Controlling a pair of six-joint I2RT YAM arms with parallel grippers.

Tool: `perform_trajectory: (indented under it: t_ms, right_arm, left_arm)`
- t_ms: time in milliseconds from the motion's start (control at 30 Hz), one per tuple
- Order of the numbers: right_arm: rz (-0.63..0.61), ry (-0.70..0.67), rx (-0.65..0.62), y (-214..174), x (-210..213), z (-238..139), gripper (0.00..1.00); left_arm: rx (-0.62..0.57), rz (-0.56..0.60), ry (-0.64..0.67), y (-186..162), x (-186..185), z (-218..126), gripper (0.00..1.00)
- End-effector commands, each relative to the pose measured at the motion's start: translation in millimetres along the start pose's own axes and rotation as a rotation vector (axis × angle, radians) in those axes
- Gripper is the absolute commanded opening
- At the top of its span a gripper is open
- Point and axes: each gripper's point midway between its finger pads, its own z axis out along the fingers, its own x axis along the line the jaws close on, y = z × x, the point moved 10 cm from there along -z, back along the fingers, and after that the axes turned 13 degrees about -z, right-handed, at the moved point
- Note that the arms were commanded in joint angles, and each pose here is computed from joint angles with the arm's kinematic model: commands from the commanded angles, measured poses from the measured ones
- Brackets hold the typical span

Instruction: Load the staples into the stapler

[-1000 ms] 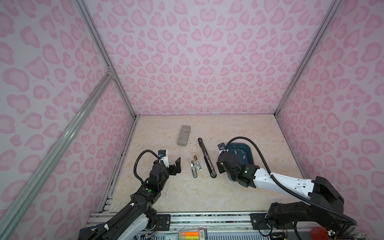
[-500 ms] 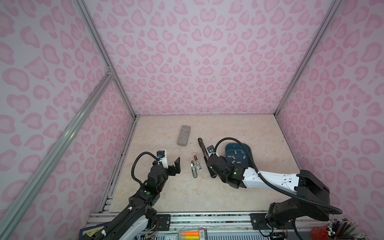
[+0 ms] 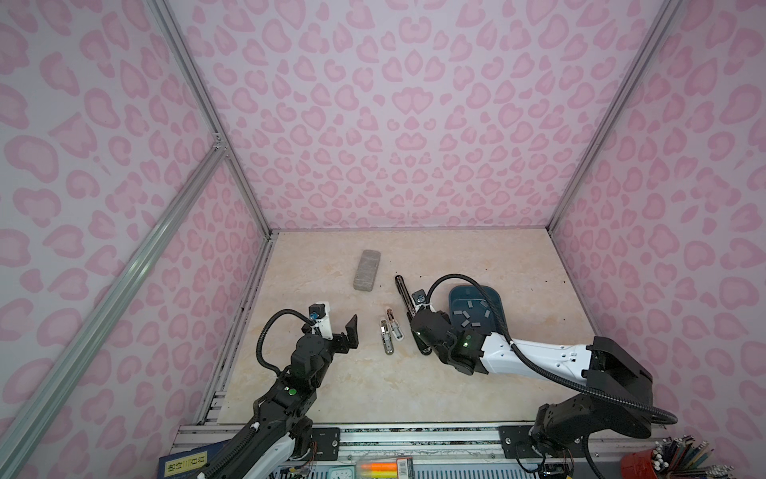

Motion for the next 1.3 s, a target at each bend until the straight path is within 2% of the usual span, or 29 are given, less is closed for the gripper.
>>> perform_trajectory:
  t_ms: [0,633,800,1267]
  right_arm:
    - [-0.003,0.002,0.025,-2,2,4,0.00]
    - [0.007,0.111,0.141,-9,11,33,0.00]
    - [0.052,0.171,0.162,-14,4,41,0.00]
    - [0.030,0.133,0.194,-20,0,47,0.00]
  left_arm:
    - [-0.031,-0.012,-0.011,4,-2,0,0.97]
    - [-0.045,-0.017,-0.017,4,-1,-3,0.97]
    - [-0.044,-0.017,-0.015,4,-1,-3,0.97]
    - [-0.044,-0.017,-0.016,4,-1,-3,0.97]
